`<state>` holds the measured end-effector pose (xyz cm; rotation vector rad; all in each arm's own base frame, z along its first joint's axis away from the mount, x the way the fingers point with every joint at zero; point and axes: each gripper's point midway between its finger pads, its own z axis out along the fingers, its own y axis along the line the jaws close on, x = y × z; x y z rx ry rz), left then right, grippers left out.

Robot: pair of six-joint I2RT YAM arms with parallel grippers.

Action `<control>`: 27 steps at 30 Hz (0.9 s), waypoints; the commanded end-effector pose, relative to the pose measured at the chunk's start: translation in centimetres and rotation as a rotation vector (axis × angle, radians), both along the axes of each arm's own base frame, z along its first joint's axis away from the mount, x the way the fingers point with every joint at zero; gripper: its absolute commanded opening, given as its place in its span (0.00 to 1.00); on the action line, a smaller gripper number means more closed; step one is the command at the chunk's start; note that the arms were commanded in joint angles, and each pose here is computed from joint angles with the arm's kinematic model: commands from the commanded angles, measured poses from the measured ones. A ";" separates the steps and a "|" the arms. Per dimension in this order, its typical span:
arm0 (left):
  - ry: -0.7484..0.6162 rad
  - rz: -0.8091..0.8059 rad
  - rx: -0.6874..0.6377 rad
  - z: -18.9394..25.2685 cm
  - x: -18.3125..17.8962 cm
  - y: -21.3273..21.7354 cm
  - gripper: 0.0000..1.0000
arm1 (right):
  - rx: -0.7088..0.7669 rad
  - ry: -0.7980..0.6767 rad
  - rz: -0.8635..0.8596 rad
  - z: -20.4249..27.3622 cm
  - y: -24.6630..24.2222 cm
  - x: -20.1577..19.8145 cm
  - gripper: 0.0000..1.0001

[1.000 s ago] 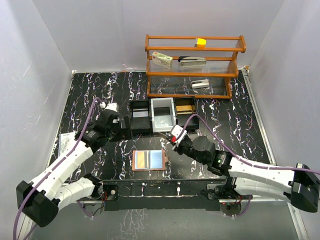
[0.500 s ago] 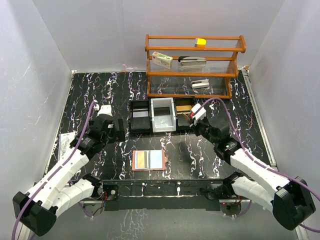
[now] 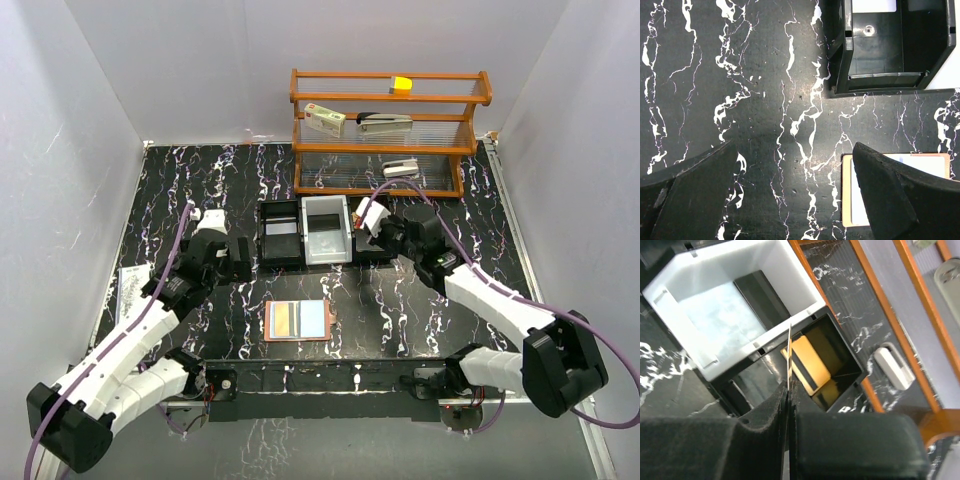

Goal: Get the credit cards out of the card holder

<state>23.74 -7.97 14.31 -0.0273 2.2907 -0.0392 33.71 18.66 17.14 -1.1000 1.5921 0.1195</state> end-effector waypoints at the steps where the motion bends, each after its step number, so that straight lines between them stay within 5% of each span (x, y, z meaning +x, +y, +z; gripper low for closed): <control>1: -0.016 -0.005 0.008 0.4 0.3 0.1 0.99 | -0.202 -0.210 0.116 2.6 0.3 2.3 0.00; 5: -0.033 -0.007 0.003 0.6 0.3 0.1 0.99 | -0.324 -0.204 0.138 0.9 0.0 3.9 0.00; 27: -0.044 0.011 0.017 0.8 0.3 0.6 0.99 | -0.370 -0.133 0.042 -3.5 -0.2 10.1 0.00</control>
